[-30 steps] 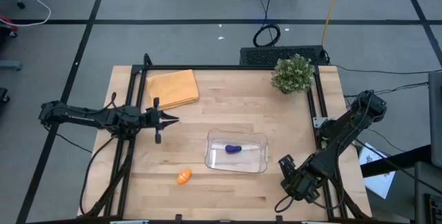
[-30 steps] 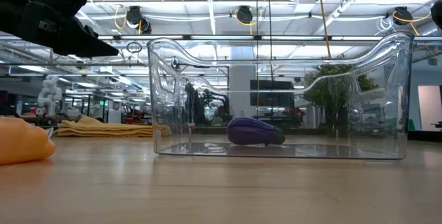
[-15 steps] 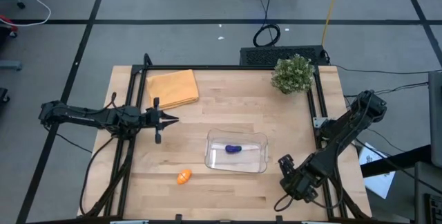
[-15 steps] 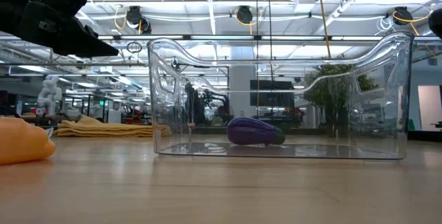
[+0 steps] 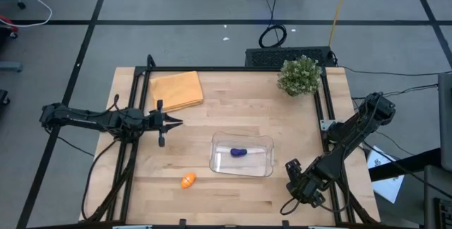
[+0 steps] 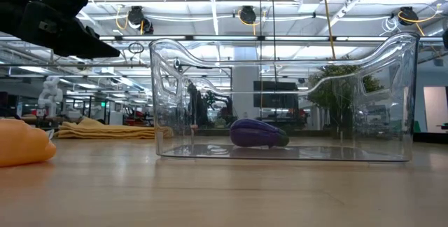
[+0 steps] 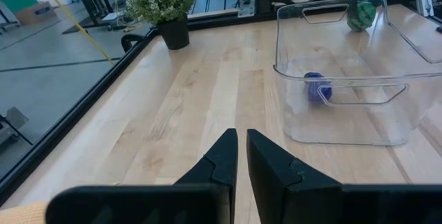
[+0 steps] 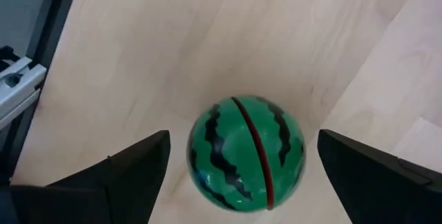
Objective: Pick and placing Produce into tupperware
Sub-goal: Put the green watermelon into the transparent bin
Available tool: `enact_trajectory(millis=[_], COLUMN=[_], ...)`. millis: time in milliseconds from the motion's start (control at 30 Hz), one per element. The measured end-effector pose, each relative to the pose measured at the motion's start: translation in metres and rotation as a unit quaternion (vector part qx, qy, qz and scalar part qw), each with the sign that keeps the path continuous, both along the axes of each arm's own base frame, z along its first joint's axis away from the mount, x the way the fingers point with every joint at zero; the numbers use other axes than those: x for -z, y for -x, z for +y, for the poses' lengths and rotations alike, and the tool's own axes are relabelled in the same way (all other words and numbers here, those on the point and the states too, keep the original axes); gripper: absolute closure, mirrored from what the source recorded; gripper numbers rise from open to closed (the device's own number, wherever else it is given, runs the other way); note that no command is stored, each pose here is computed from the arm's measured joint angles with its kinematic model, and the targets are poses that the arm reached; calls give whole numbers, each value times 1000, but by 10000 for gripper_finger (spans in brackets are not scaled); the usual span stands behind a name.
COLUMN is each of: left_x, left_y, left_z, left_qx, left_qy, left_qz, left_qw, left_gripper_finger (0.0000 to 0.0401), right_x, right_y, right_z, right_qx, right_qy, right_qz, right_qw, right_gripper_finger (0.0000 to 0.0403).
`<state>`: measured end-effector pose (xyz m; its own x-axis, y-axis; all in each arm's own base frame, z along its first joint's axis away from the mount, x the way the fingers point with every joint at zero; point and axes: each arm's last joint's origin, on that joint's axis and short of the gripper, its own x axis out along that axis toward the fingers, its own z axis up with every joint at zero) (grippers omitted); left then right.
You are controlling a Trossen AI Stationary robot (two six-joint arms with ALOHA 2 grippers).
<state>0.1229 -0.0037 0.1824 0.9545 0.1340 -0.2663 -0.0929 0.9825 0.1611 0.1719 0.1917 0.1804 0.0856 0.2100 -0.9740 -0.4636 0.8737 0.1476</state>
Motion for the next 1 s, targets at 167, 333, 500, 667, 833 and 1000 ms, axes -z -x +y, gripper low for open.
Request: enact_trajectory(millis=[167,333,500,667,833,1000], left_x=[0,0,0,0,0,0], left_y=[0,0,0,0,0,0], left_z=[0,0,0,0,0,0], left_qx=[0,0,0,0,0,-1], left_qy=[0,1,1,1,1,1], left_qz=[0,1,1,1,1,1], left_qw=[1000,1000,1000,1000,1000,1000], left_gripper_finger=[364,364,364,364,364,364], right_x=[8,18,20,19,19,19], right_y=[2,5,5,5,5,4], right_z=[-2,-5,-5,-5,-5,-5], right_qx=[0,9,8,6,5,3], right_qy=[0,-4,-7,-8,-8,-11], right_qz=[-1,-1,-3,-5,-5,-8], right_qw=[1000,1000,1000,1000,1000,1000], right_gripper_finger=[43,43,43,43,44,66])
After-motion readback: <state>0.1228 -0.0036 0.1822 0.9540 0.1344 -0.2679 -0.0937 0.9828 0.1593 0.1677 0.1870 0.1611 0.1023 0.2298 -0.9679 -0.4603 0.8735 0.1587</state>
